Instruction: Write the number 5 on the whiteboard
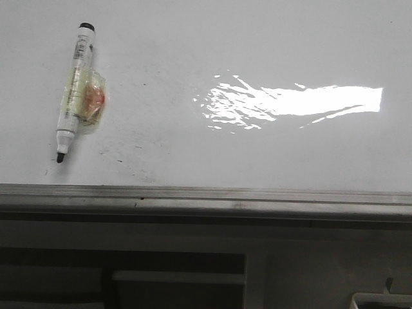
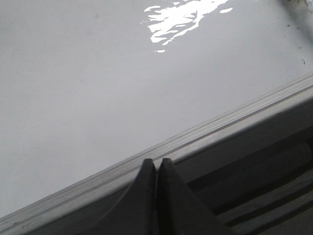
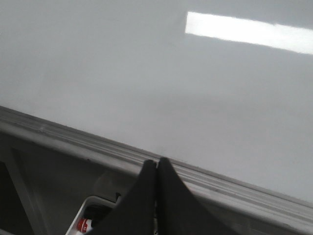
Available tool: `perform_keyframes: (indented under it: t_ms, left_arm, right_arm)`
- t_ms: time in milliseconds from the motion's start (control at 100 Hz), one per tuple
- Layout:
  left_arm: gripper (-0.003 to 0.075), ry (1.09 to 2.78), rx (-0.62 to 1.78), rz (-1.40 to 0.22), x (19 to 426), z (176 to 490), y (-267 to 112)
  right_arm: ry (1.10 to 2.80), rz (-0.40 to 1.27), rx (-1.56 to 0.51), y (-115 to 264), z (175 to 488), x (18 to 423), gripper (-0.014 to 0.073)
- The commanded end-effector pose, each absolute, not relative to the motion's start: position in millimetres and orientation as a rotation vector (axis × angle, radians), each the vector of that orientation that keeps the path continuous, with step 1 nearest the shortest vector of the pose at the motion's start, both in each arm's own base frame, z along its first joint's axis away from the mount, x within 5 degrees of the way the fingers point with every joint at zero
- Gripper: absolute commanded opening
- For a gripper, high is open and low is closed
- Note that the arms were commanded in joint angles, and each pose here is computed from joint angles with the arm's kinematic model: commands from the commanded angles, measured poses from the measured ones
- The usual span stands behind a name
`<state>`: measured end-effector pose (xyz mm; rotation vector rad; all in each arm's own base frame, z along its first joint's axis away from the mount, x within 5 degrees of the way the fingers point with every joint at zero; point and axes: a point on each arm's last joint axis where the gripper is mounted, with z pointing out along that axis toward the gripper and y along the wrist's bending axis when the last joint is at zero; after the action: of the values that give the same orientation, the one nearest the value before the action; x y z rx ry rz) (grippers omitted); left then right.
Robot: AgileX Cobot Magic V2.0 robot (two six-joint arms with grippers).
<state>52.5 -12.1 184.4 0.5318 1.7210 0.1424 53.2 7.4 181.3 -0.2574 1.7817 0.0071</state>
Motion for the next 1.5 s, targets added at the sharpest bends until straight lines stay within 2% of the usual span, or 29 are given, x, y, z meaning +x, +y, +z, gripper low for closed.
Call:
perform_keyframes:
  t_ms: [0,370,450,540,780,990,1140,1290,1390,1490]
  left_arm:
    - [-0.0020,1.658,0.484,0.140,53.0,184.3,-11.4]
    - [-0.0020,1.533,0.443,0.173,54.4,196.2,-9.9]
    - [-0.0020,1.517,0.389,0.125,54.4,198.8,-10.0]
    - [-0.0020,1.515,0.259,-0.013,54.2,201.4,-10.5]
    - [-0.0020,1.506,-0.212,-0.523,53.9,204.9,-11.3]
    - [-0.0020,1.479,-0.388,-0.718,53.6,206.9,-11.6]
    - [-0.0020,1.475,-0.311,-0.729,50.2,221.3,-15.8]
    - [-0.0020,1.497,-0.133,-0.637,49.3,257.5,-21.3]
    - [-0.0020,1.571,0.011,-0.547,55.9,280.9,-26.8]
    - [-0.0014,1.709,0.122,-0.533,70.0,294.7,-35.6]
  right_arm:
    - [1.694,0.008,-0.244,7.8,183.0,54.5,-0.0064]
    - [1.387,0.227,0.006,6.3,212.7,54.0,-0.0063]
    - [1.325,0.261,0.062,3.9,218.2,53.1,-0.0063]
    - [1.299,0.286,0.100,2.4,220.3,52.7,-0.0063]
    - [1.326,0.284,0.090,3.3,218.1,53.2,-0.0063]
    - [1.307,0.323,0.122,2.7,227.5,51.4,-0.0063]
    - [1.369,0.330,0.059,7.1,244.3,46.9,-0.0063]
    - [1.471,0.266,-0.053,10.8,267.3,43.3,-0.0063]
    - [1.511,0.225,-0.094,11.4,282.0,46.2,-0.0063]
    - [1.549,0.179,-0.148,12.6,295.7,49.6,-0.0058]
